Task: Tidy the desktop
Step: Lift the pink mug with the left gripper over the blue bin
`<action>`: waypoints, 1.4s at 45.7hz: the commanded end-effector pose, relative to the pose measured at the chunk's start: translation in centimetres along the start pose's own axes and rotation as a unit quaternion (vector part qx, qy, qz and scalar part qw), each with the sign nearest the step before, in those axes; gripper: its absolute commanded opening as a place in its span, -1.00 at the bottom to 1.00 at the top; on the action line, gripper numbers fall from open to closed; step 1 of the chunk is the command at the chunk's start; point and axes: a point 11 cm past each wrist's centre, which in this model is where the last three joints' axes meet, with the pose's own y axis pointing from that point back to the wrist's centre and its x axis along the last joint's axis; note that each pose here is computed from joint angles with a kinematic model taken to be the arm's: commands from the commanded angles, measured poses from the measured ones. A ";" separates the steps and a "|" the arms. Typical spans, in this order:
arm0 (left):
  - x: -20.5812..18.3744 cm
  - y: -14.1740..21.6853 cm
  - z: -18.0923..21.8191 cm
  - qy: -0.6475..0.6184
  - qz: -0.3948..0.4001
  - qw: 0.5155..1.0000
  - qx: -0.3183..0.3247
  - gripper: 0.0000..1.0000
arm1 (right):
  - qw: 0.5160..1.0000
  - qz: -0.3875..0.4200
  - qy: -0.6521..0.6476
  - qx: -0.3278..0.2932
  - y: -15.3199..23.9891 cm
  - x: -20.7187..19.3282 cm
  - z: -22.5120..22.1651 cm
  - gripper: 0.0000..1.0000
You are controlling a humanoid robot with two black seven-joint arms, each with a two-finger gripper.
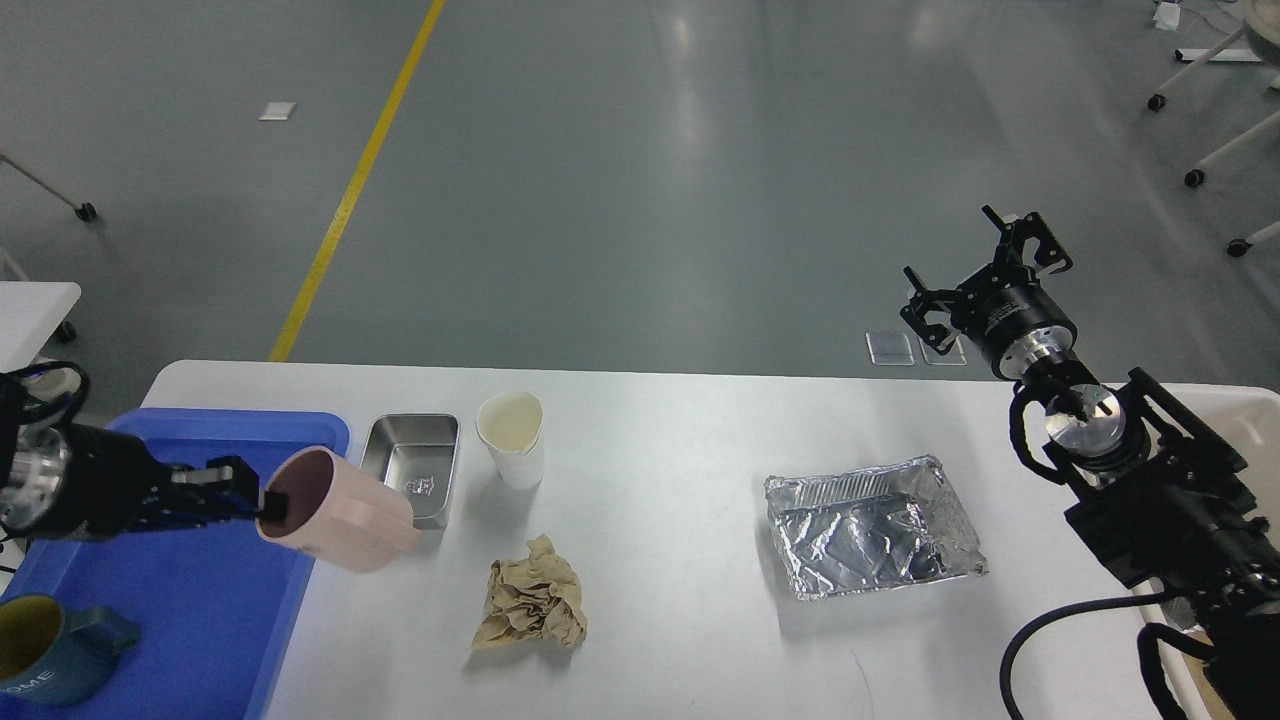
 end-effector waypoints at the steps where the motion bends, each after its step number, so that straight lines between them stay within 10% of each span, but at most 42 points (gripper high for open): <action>1: 1.4 3.0 0.0 0.041 0.040 0.998 -0.019 -1.00 | 1.000 -0.003 -0.001 0.000 -0.2 -0.4 0.0 1.00; 24: 3.9 12.1 -0.4 0.107 0.139 0.984 -0.029 -1.00 | 1.000 -0.006 -0.004 -0.003 -0.4 -0.7 0.5 1.00; 64: 3.4 8.3 -11.3 0.266 0.151 0.952 -0.008 -1.00 | 1.000 -0.009 0.000 -0.011 -0.5 -1.0 1.4 1.00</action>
